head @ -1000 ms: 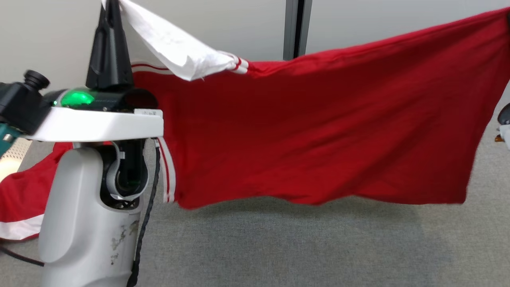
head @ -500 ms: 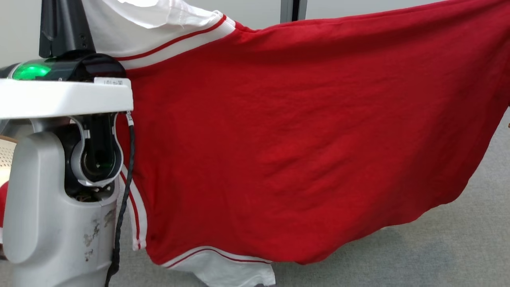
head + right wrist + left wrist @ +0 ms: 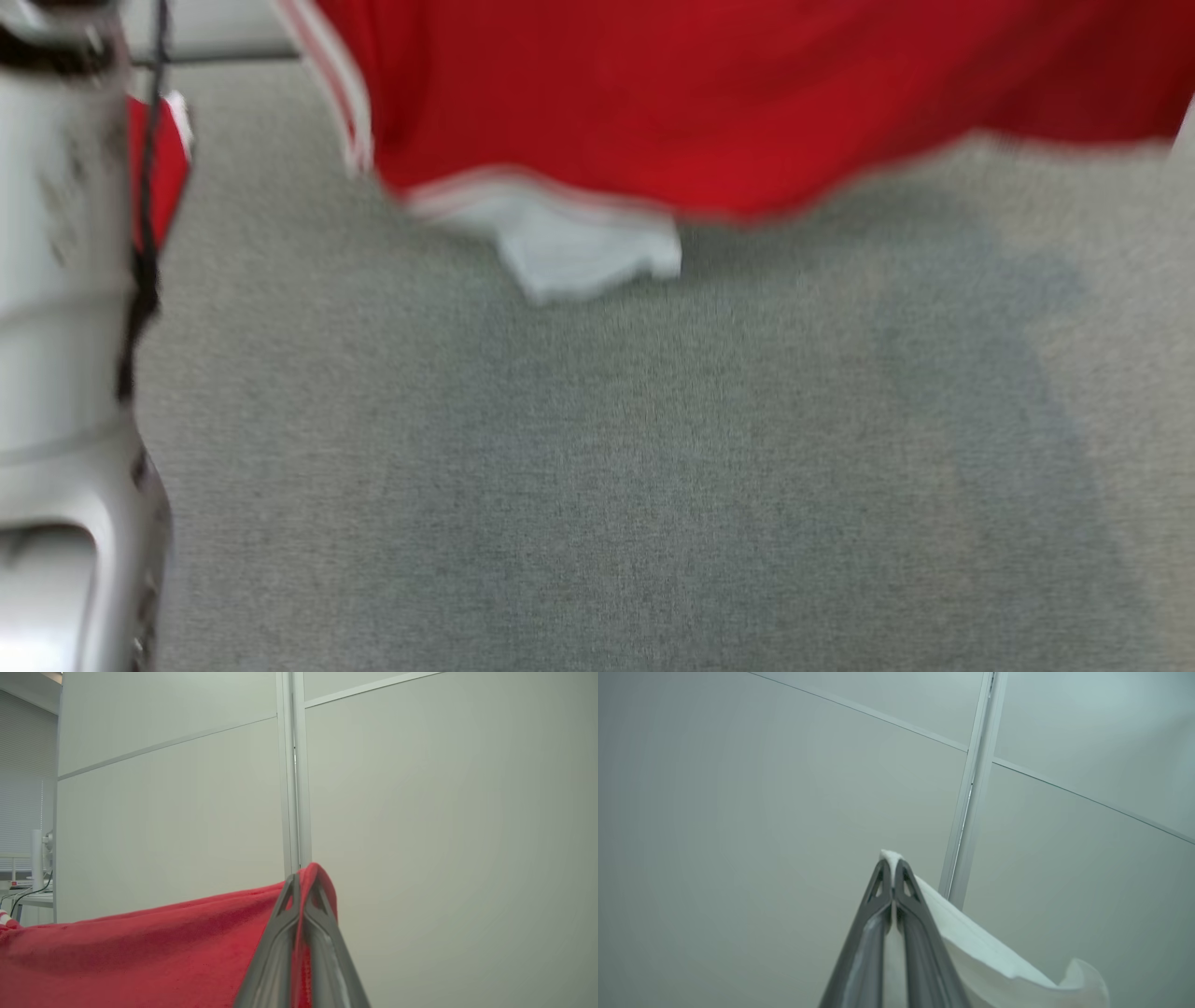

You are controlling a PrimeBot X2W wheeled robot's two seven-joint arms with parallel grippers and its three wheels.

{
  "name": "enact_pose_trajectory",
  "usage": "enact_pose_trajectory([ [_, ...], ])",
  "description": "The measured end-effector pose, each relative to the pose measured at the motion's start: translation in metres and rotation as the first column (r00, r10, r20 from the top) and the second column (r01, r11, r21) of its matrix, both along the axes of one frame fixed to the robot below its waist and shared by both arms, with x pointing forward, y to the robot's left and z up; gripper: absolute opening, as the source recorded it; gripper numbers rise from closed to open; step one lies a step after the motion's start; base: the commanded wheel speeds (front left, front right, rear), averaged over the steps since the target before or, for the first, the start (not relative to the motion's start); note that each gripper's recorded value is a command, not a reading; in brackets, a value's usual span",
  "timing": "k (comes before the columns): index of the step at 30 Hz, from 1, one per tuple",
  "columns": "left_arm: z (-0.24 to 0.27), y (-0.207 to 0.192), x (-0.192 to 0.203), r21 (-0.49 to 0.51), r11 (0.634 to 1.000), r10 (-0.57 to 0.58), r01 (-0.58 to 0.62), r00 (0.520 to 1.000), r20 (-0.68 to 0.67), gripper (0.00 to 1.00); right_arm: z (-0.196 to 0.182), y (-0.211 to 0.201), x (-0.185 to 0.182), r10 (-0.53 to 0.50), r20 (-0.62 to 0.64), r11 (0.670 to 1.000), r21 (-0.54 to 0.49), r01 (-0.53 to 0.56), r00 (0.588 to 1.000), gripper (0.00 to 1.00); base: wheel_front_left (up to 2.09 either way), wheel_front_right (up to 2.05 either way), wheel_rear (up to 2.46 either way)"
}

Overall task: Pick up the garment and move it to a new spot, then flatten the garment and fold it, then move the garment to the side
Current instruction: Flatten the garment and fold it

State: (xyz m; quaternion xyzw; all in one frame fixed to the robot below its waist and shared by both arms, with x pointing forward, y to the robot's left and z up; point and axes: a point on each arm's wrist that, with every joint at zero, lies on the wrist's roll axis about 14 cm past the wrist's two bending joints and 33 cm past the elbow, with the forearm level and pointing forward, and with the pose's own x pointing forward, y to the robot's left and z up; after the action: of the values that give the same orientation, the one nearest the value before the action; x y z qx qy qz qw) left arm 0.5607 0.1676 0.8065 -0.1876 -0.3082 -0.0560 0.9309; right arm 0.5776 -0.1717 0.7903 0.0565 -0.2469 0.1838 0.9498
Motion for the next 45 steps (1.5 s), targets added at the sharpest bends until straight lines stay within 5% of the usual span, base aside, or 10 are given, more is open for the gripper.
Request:
enact_pose_trajectory([
  [10,-0.035,0.005,0.093,-0.020,0.998,0.059,-0.059,0.998,0.025,0.00,-0.036,0.003,0.101,-0.100,0.058,0.995,0.004,0.100,0.993,0.00,0.00,0.00,0.00],
  [19,-0.121,-0.002,0.120,0.078,0.996,0.054,-0.045,0.992,-0.116,0.00,-0.192,0.043,0.132,-0.011,-0.220,0.994,-0.112,-0.014,0.975,0.00,0.00,0.00,0.00],
  [28,-0.218,0.017,0.095,0.178,0.983,0.104,-0.048,0.942,-0.320,0.00,-0.302,0.053,0.101,0.041,-0.457,0.990,-0.099,-0.097,0.888,0.00,0.00,0.00,0.00],
  [45,-0.323,0.008,-0.045,0.327,0.937,0.102,0.124,0.798,-0.595,0.00,-0.350,0.050,-0.019,0.055,-0.666,0.967,-0.150,-0.206,0.744,0.00,0.00,0.00,0.00],
])
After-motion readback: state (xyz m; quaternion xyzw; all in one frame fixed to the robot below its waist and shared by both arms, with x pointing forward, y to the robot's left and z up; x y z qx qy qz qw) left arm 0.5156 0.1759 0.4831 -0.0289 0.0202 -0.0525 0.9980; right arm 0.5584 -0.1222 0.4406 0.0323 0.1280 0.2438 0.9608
